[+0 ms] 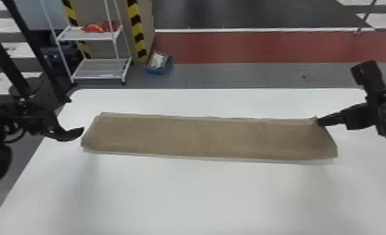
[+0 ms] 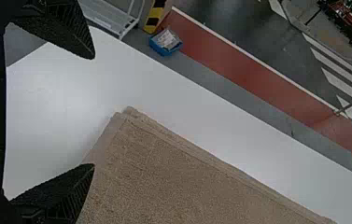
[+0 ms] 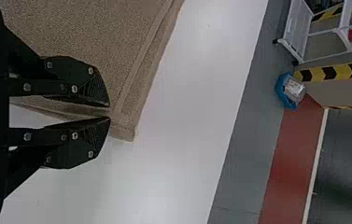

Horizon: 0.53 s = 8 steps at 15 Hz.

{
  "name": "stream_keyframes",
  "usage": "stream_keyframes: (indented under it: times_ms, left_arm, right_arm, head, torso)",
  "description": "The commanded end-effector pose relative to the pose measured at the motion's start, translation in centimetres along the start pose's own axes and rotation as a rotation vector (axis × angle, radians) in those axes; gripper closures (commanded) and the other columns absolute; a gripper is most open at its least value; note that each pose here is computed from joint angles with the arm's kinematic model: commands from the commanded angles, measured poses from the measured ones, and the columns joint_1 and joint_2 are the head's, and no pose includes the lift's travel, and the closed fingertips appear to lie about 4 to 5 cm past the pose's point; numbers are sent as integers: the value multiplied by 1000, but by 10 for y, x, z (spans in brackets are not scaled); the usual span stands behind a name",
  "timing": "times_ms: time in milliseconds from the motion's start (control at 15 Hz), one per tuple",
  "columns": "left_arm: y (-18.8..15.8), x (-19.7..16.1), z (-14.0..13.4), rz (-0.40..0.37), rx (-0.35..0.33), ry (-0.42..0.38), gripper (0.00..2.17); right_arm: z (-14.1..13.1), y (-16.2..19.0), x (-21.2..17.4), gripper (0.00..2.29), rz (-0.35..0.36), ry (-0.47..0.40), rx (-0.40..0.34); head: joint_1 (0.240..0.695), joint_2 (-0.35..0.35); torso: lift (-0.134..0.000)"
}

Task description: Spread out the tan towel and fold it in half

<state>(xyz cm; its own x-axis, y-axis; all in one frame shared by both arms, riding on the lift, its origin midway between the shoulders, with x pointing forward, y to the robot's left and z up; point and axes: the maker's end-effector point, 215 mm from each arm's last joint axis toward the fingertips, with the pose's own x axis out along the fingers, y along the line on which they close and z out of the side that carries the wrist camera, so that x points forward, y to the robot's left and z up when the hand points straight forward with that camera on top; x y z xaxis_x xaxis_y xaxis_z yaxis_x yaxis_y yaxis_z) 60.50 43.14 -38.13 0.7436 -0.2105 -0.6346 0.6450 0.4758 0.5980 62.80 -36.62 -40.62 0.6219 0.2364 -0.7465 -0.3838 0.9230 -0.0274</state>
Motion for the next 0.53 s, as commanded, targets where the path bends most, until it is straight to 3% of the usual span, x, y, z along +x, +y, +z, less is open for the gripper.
stream_keyframes:
  times_ms: [0, 267, 333, 400, 467]
  left_arm:
    - [-1, 0, -2, -1, -1, 2, 63]
    - [-1, 0, -1, 3, 2, -1, 63]
    - [-2, 0, -2, 2, -2, 0, 63]
    - [0, -1, -1, 6, -4, -3, 63]
    - [0, -1, -1, 5, 0, -4, 60]
  right_arm:
    - [16, 5, -2, 937, 9, -48, -35]
    - [11, 7, -3, 923, 16, -17, -23]
    - [4, 10, -1, 751, 26, 8, -29]
    - [-1, 8, -2, 390, 23, 17, -21]
    - [-3, 4, -4, 306, 20, 20, -18]
  head:
    - [695, 55]
    - [695, 67]
    - [695, 68]
    - [695, 69]
    - [695, 69]
  torso:
    - [-124]
    - [-124]
    - [-124]
    - [-124]
    - [-124]
